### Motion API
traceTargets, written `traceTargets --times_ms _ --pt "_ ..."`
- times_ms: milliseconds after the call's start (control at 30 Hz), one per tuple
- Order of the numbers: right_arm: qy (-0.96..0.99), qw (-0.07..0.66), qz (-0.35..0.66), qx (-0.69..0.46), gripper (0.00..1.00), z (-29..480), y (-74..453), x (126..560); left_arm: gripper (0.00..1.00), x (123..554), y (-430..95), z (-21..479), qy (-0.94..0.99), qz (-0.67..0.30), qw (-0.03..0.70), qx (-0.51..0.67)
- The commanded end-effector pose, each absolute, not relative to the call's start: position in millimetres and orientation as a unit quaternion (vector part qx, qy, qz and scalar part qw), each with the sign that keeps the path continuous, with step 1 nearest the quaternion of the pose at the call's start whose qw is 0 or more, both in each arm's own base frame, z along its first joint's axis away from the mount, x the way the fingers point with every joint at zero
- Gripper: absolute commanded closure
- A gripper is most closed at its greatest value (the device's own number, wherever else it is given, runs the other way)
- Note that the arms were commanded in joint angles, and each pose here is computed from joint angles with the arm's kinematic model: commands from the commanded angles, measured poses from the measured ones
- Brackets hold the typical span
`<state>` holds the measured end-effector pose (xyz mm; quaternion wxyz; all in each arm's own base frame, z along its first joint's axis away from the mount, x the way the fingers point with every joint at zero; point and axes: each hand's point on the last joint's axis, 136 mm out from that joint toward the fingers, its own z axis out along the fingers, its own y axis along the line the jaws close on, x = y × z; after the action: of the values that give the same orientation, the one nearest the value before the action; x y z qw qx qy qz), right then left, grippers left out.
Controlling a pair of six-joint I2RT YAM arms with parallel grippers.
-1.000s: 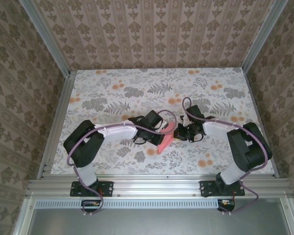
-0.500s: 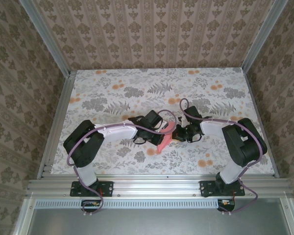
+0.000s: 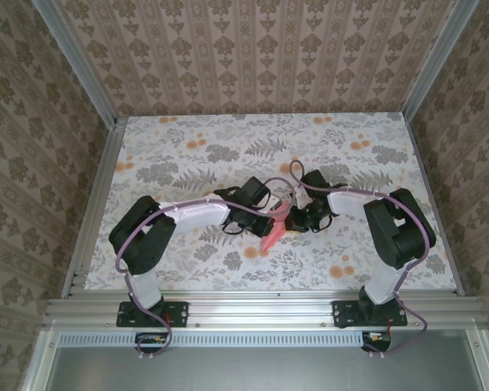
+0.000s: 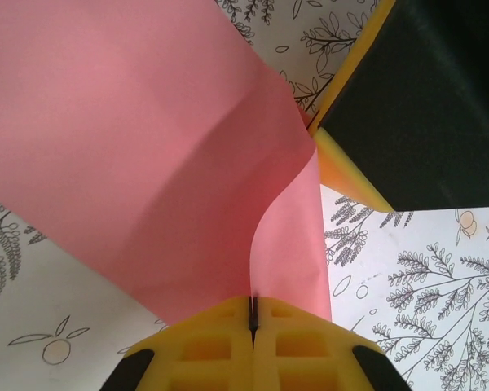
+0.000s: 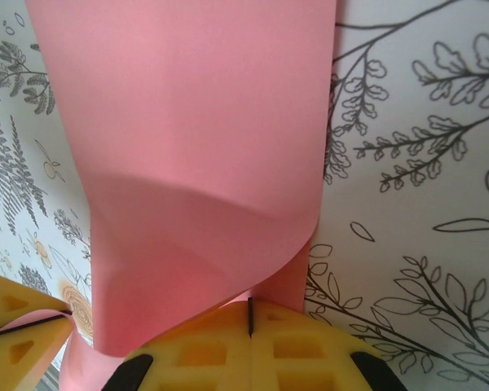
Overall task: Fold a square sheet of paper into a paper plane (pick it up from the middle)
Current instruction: Third fold the triangle at the center of the table.
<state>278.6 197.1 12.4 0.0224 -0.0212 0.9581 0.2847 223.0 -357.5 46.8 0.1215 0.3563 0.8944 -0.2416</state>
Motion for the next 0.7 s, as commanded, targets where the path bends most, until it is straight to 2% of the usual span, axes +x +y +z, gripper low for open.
traceTargets --times_ms 0,133,667 --pt "0.967 -0.006 0.251 -0.035 0.97 -1 188 267 0.96 222 -360 44 0.889 -0.244 0.104 0.374" --pt "0.968 0.000 0.248 -0.034 0.95 3 187 268 0.95 220 -358 43 0.891 -0.247 0.100 0.368" --pt "0.957 0.058 0.286 -0.009 0.80 54 193 274 0.94 220 -357 35 0.900 -0.247 0.093 0.348"
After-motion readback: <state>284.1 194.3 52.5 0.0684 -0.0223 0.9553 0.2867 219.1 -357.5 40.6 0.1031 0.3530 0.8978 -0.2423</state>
